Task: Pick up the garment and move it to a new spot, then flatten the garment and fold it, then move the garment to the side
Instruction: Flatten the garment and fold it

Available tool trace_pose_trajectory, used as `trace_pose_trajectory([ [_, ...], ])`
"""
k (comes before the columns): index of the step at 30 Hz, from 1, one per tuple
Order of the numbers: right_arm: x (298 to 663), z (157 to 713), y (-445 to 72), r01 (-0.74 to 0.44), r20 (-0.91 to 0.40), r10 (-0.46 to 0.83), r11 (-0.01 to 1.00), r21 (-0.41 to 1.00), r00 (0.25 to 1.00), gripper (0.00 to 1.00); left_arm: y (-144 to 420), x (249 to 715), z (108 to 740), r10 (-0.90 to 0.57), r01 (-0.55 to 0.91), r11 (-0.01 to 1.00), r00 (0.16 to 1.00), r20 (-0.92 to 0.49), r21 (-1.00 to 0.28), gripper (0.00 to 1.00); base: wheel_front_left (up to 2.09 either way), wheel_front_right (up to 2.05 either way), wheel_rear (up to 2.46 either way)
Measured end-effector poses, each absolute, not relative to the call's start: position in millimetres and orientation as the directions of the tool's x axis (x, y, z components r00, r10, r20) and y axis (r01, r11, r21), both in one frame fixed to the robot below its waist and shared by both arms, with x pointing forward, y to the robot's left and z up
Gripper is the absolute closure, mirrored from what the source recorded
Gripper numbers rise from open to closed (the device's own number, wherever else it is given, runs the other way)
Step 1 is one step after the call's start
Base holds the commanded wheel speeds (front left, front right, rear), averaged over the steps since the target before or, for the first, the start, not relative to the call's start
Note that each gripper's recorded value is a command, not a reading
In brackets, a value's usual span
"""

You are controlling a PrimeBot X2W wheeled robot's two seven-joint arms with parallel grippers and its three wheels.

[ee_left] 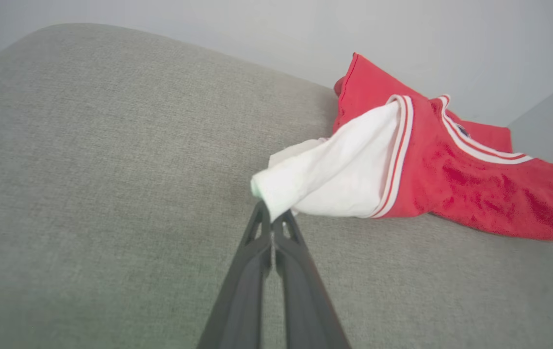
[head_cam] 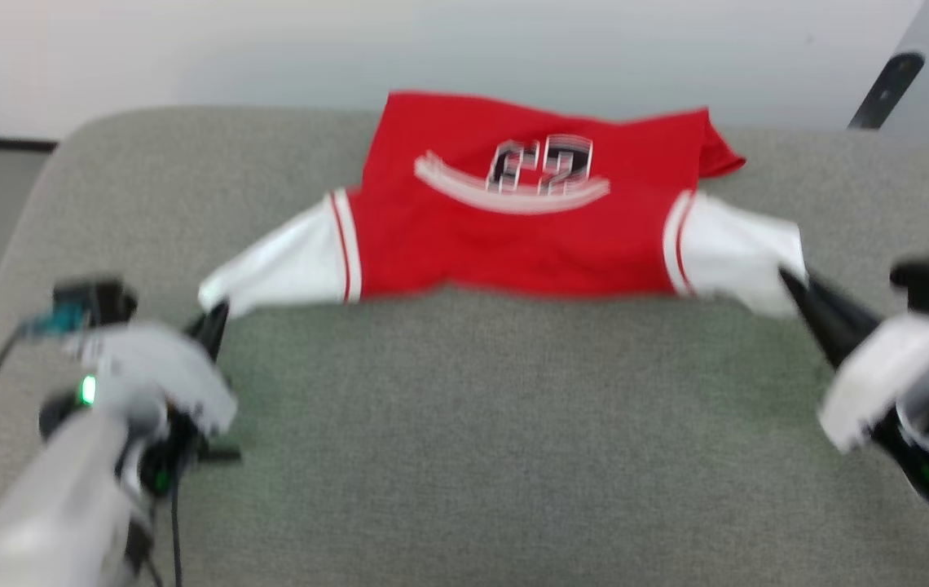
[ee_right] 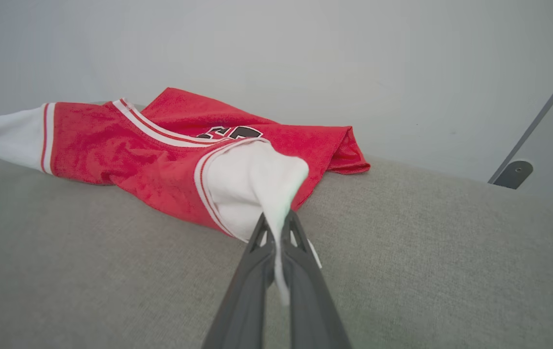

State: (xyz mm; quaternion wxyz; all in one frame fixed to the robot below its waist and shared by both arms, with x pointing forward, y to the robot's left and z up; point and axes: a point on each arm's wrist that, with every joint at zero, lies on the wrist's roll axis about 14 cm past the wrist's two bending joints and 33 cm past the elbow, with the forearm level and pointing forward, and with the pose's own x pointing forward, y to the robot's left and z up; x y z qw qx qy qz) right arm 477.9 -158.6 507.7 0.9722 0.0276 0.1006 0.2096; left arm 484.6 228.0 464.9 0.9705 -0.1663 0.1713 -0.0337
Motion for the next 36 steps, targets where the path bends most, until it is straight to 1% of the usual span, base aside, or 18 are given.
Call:
trace_pose_trajectory([
  [4,447.7,497.3,-179.0,-0.379,-0.252,0.397,0.918,0.12,0.883,1.0,237.3,442.4,450.0,-0.079,-0.051,0.933,0.937,-0.34,-0.355,1.0,0.0,0.0,0.0],
  [7,431.4,490.0,-188.7,-0.374,-0.3,0.392,0.92,0.119,0.87,1.0,233.3,409.8,437.4,-0.074,-0.075,0.923,0.927,-0.367,-0.377,1.0,0.0,0.0,0.0],
  [13,397.5,467.6,-184.3,-0.42,-0.43,0.438,0.896,0.142,0.79,1.0,217.9,347.6,411.2,-0.083,-0.119,0.909,0.886,-0.455,-0.399,1.0,0.0,0.0,0.0],
  [16,376.6,451.6,-183.7,-0.448,-0.511,0.453,0.883,0.143,0.73,1.0,220.6,332.1,409.2,-0.056,-0.153,0.906,0.882,-0.469,-0.395,1.0,0.0,0.0,0.0],
  [18,368.3,445.6,-185.2,-0.465,-0.541,0.454,0.876,0.126,0.708,1.0,221.1,321.5,404.2,-0.044,-0.172,0.905,0.871,-0.489,-0.388,1.0,0.0,0.0,0.0],
  [23,360.5,430.1,-208.7,-0.461,-0.6,0.384,0.887,0.029,0.702,1.0,224.7,300.4,387.0,-0.014,-0.225,0.907,0.827,-0.561,-0.355,1.0,0.0,0.0,0.0],
  [27,361.5,424.5,-214.1,-0.438,-0.609,0.353,0.899,0.011,0.71,1.0,222.6,299.8,383.2,-0.017,-0.226,0.91,0.817,-0.576,-0.347,1.0,0.0,0.0,0.0],
  [32,360.0,419.8,-207.9,-0.421,-0.619,0.354,0.906,0.041,0.701,1.0,223.4,307.7,382.4,-0.01,-0.225,0.915,0.818,-0.576,-0.336,1.0,0.0,0.0,0.0],
  [36,346.5,408.5,-201.8,-0.421,-0.679,0.368,0.902,0.094,0.635,1.0,221.3,314.7,383.2,-0.016,-0.218,0.915,0.821,-0.57,-0.339,1.0,0.0,0.0,0.0],
])
